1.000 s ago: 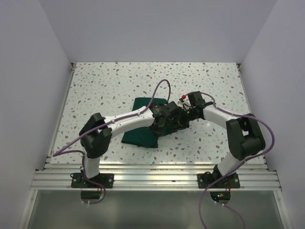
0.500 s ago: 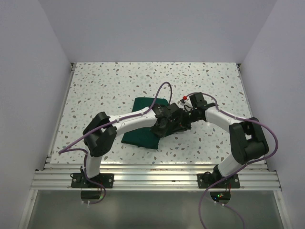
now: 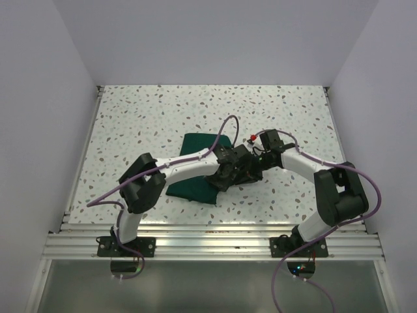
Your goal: Prepare the surgical pack
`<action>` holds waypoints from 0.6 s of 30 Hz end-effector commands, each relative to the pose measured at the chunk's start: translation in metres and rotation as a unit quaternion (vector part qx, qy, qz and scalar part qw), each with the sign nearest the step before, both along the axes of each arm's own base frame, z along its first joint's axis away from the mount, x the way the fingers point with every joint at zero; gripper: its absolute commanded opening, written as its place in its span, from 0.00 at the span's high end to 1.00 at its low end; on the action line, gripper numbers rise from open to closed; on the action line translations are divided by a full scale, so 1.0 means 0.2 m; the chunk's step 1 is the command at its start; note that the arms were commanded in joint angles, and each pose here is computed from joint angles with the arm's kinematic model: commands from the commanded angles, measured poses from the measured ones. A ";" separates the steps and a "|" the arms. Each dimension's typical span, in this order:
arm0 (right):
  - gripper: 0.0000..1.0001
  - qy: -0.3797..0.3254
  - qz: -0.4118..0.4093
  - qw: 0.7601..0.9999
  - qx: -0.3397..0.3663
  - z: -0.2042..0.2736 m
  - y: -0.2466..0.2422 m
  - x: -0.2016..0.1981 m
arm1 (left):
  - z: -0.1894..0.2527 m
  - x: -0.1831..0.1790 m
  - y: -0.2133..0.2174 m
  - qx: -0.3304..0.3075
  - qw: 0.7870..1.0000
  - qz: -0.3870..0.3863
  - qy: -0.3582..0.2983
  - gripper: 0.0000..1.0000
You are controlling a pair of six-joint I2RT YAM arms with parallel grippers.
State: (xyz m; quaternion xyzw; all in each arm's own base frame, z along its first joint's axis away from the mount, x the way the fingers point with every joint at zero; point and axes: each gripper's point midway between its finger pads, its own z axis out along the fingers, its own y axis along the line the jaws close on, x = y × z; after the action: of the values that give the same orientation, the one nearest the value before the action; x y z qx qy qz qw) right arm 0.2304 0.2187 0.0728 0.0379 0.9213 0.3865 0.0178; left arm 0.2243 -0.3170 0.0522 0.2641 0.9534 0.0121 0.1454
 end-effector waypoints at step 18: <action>0.82 -0.003 0.008 1.000 0.013 0.00 0.01 -0.02 | -0.04 -0.11 -0.03 0.077 0.996 -0.032 -0.032 0.47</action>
State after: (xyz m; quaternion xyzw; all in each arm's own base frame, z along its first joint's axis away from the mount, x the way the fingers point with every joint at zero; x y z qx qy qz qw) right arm 0.2246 0.2125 0.0641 0.0497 0.9251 0.3764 0.0074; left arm 0.2151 -0.3150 0.0463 0.2833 0.9412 0.0852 0.1633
